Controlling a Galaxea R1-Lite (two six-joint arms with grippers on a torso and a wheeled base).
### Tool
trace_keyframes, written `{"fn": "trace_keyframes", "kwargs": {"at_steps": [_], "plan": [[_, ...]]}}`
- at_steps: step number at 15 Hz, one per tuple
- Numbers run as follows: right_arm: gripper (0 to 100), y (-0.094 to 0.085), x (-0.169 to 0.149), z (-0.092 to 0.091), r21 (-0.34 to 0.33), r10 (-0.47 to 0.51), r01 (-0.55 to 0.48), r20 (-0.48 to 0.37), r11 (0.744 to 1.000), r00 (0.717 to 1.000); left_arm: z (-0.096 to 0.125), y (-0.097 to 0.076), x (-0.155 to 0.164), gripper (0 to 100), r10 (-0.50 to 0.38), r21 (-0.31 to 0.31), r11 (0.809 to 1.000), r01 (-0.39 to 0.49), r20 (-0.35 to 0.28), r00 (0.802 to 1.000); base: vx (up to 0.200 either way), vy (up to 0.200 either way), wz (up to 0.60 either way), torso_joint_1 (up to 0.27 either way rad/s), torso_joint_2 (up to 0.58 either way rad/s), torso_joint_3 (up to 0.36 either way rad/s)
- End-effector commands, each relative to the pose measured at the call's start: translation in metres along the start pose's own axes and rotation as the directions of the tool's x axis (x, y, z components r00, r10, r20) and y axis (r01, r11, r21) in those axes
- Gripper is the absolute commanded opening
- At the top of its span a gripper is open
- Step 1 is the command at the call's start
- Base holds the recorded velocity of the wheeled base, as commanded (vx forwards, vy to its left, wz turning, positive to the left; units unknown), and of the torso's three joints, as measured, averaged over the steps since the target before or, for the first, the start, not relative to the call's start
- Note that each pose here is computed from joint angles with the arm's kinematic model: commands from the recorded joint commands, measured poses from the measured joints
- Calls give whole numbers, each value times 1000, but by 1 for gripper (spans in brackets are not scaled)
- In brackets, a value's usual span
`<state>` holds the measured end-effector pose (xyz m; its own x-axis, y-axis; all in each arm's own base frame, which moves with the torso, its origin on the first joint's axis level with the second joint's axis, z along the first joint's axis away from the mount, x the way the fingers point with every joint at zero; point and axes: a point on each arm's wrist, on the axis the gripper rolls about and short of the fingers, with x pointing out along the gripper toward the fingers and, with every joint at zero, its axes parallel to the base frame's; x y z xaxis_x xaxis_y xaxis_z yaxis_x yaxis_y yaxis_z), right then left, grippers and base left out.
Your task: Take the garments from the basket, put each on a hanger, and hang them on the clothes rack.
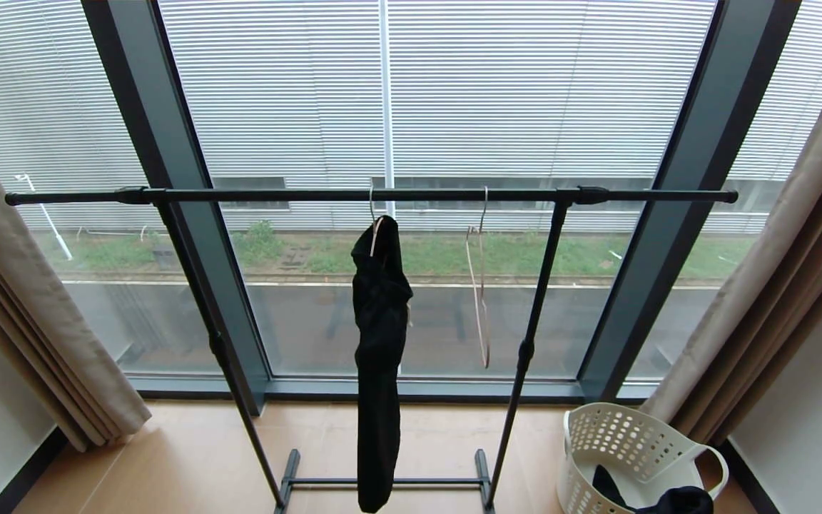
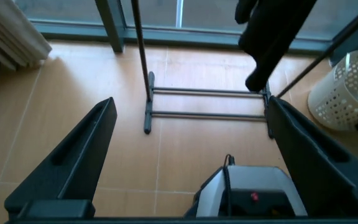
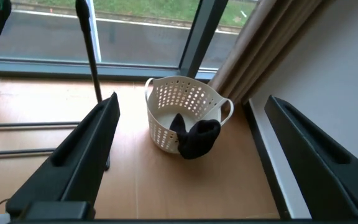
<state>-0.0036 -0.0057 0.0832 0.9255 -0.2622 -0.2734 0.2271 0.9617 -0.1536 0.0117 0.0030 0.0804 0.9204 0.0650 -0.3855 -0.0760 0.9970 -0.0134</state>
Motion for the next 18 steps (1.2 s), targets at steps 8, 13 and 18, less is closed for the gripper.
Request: {"fn": "trace_keyframes", "kwargs": {"at_steps": [8,13,18], "plan": [[100,4,-14,-5,53,-21,14,136,999,990,-17,5,-30,100,141,-81,990,-119,388,911,0,0,0,0,0,0],[100,6,-15,-5,28,139,-144,122,989,983,-18,4,-30,100,128,-86,991,-102,387,913,0,0,0,0,0,0],[100,4,-9,-3,-39,374,-372,77,928,924,-18,3,-30,100,53,-38,998,-41,388,920,0,0,0,0,0,0]]}}
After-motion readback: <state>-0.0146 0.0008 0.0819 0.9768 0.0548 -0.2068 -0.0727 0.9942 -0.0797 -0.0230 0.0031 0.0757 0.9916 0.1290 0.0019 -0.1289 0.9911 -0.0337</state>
